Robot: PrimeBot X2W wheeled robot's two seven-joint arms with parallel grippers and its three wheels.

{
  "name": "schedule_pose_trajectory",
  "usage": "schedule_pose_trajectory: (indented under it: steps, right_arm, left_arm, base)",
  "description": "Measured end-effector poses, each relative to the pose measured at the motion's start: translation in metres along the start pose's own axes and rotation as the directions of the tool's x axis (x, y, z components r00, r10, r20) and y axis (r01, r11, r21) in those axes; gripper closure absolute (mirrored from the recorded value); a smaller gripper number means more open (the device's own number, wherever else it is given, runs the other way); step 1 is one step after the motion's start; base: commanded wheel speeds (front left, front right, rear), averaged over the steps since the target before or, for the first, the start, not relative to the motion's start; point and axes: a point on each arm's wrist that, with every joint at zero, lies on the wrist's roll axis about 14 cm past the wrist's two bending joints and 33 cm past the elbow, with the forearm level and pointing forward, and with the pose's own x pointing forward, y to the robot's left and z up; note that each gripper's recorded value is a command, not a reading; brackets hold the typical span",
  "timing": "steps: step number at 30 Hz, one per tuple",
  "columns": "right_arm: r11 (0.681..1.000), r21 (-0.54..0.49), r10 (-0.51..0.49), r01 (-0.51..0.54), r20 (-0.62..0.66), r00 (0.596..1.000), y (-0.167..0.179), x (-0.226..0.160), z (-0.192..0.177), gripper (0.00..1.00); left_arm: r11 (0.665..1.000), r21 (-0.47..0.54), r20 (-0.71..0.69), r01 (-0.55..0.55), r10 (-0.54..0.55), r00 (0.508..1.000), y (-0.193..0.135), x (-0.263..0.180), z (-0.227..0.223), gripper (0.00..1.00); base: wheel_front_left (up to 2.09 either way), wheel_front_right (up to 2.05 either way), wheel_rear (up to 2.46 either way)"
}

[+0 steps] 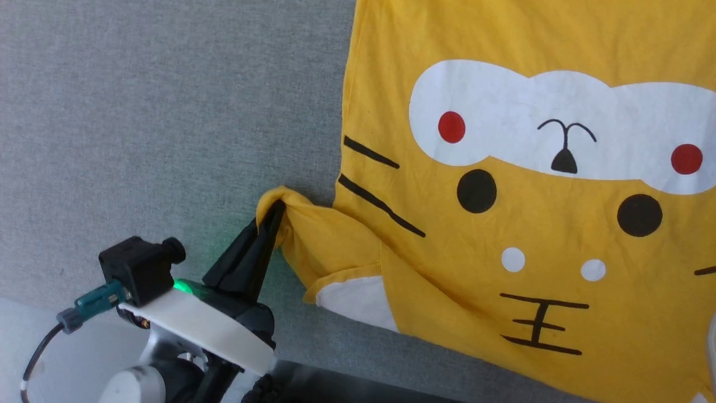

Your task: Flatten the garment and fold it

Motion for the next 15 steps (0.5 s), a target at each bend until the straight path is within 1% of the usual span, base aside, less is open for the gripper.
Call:
schedule_pose_trajectory:
  steps: [6,12,15]
  right_arm:
    - [1.000,0.002,0.003,-0.003,0.027,1.000,0.001,-0.005,0.006,1.00]
    - [0.999,0.027,0.028,-0.031,0.115,0.993,0.002,-0.025,0.027,1.00]
    - [0.999,0.037,0.030,-0.036,0.139,0.990,-0.002,-0.035,0.031,1.00]
  left_arm:
    - [1.000,-0.001,0.008,0.011,-0.011,1.000,-0.002,0.002,0.001,1.00]
    - [0.999,0.006,0.039,0.036,-0.036,0.999,-0.010,-0.001,0.011,1.00]
    - [0.999,0.008,0.050,0.048,-0.048,0.998,-0.014,-0.003,0.014,1.00]
  base:
    - [0.00,0.00,0.00]
    - [0.00,0.00,0.00]
    - [0.00,0.00,0.00]
